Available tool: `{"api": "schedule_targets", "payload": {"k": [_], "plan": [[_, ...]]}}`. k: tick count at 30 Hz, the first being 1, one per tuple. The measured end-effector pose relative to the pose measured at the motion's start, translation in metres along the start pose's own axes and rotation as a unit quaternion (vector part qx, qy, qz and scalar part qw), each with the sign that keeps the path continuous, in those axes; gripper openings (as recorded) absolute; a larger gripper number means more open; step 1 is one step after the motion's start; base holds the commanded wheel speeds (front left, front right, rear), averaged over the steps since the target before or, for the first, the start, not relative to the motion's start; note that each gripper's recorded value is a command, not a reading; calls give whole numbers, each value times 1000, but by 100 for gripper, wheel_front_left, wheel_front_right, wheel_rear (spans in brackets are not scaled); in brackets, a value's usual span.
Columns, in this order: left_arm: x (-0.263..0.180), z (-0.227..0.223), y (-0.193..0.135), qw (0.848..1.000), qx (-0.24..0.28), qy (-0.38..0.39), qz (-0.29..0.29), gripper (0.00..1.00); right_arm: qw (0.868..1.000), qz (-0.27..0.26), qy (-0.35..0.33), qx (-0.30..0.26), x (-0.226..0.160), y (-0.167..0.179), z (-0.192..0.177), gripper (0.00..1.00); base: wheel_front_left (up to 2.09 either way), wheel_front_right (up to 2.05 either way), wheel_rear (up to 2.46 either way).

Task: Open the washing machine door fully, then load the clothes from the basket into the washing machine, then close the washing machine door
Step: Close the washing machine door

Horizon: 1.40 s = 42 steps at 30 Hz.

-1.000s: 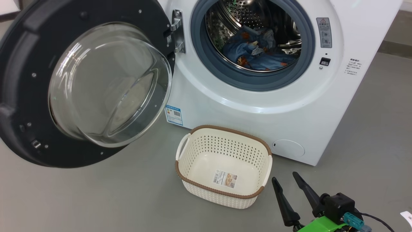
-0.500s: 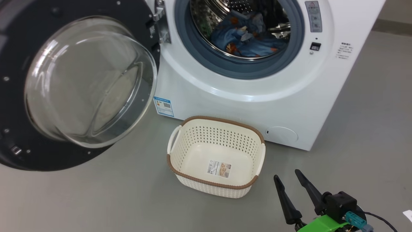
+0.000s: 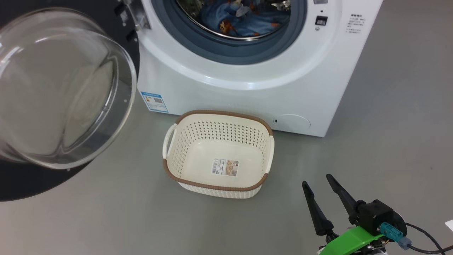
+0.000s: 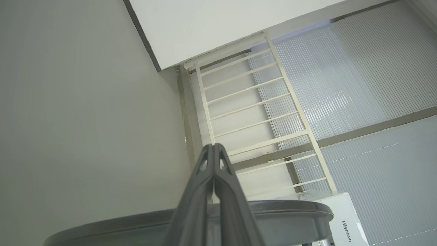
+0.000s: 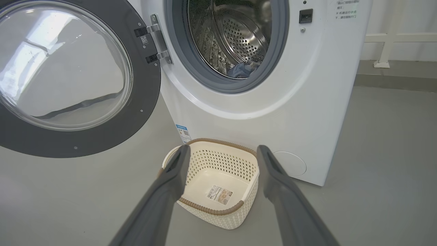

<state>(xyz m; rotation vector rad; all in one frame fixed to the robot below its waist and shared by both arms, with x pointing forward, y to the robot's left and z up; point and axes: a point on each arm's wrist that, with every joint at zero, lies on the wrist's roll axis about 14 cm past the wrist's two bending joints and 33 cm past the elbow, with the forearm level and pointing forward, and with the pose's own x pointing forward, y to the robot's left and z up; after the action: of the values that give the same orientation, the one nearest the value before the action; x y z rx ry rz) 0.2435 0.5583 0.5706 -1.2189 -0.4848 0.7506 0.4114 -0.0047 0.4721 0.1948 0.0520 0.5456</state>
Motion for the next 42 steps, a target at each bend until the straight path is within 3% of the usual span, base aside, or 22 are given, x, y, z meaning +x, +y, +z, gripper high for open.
{"api": "schedule_targets", "payload": {"k": [11,25,42], "plan": [[27,-42,1,1000,-6,25,15,0,1000,-23,19,2,2,-21,-16,100,0,0,0],[25,-68,5,995,-17,95,22,0,1000,-20,17,3,7,-20,-15,100,0,0,0],[5,-95,1,970,5,244,11,0,999,-21,21,12,4,-18,-16,100,0,0,0]]}}
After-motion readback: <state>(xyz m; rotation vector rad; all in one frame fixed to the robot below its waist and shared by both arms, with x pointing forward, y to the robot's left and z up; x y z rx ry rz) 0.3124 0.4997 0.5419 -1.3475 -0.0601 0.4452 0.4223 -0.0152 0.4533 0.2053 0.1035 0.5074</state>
